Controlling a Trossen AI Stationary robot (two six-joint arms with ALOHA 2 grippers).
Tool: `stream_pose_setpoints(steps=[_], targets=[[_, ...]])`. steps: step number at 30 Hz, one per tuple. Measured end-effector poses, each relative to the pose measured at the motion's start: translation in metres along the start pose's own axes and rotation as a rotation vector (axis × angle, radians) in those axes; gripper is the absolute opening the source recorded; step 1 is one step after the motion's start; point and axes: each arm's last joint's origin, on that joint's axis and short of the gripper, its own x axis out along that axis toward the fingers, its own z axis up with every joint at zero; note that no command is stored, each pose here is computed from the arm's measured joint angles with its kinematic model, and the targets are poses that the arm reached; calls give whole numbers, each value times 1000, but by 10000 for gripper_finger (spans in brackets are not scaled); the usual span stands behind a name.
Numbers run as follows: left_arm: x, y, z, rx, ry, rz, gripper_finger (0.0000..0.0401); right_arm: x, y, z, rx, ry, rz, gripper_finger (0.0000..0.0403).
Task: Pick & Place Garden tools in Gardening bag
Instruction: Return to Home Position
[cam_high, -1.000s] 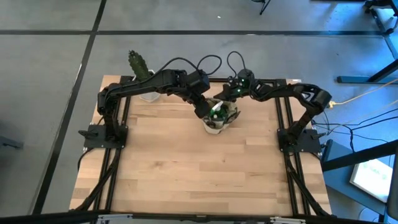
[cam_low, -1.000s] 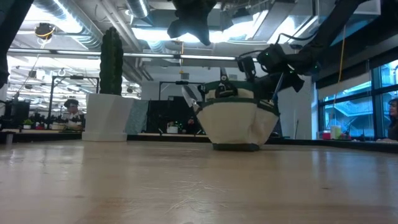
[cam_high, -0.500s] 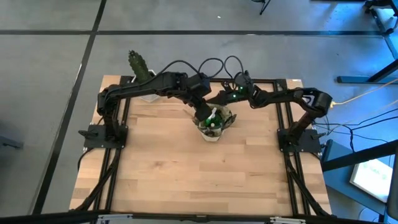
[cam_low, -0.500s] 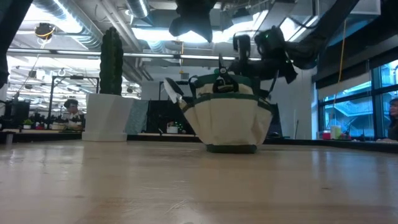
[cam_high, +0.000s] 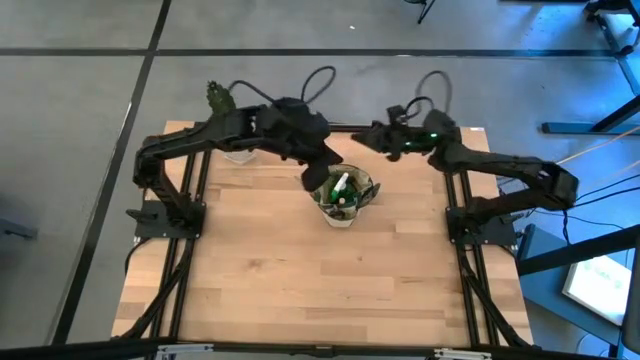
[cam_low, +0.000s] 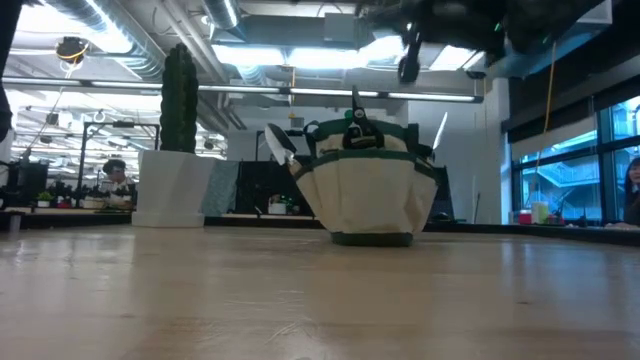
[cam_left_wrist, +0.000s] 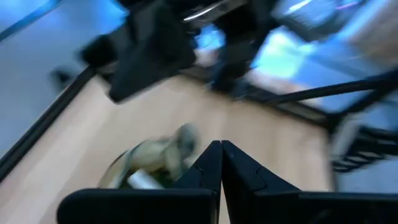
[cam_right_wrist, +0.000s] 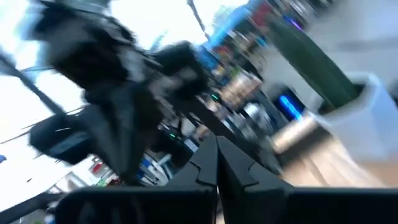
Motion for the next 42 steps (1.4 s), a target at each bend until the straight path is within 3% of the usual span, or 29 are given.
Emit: stream_pose_setpoints(steps=[4,6,12,14,19,22,29,32,37,42], targets=[[-15,-13,11,76,-98,-196,1,-10,41,18,-144,-61,105,0],[-19,-17,15,97,-144,-234,2,-14,60,26,-196,-73,131,0],[-31,-20,22,59,-279,-82,1,-17,106,48,-317,-27,129,0],[-33,-23,26,57,-324,-82,1,-17,121,56,-356,-14,134,0],[-45,-38,36,95,-428,-307,2,-20,158,72,-490,-7,169,3],[-46,-41,36,90,-422,-363,3,-23,173,78,-537,-2,174,16],[-45,-43,34,82,-406,-381,58,-28,187,85,-554,-1,163,89],[-44,-42,32,23,-370,-392,88,-28,184,83,-531,40,151,118],[-42,-41,30,50,-372,-327,92,-27,177,79,-462,43,22,134],[-42,-45,28,53,-340,-376,99,-26,177,76,-461,101,73,139]])
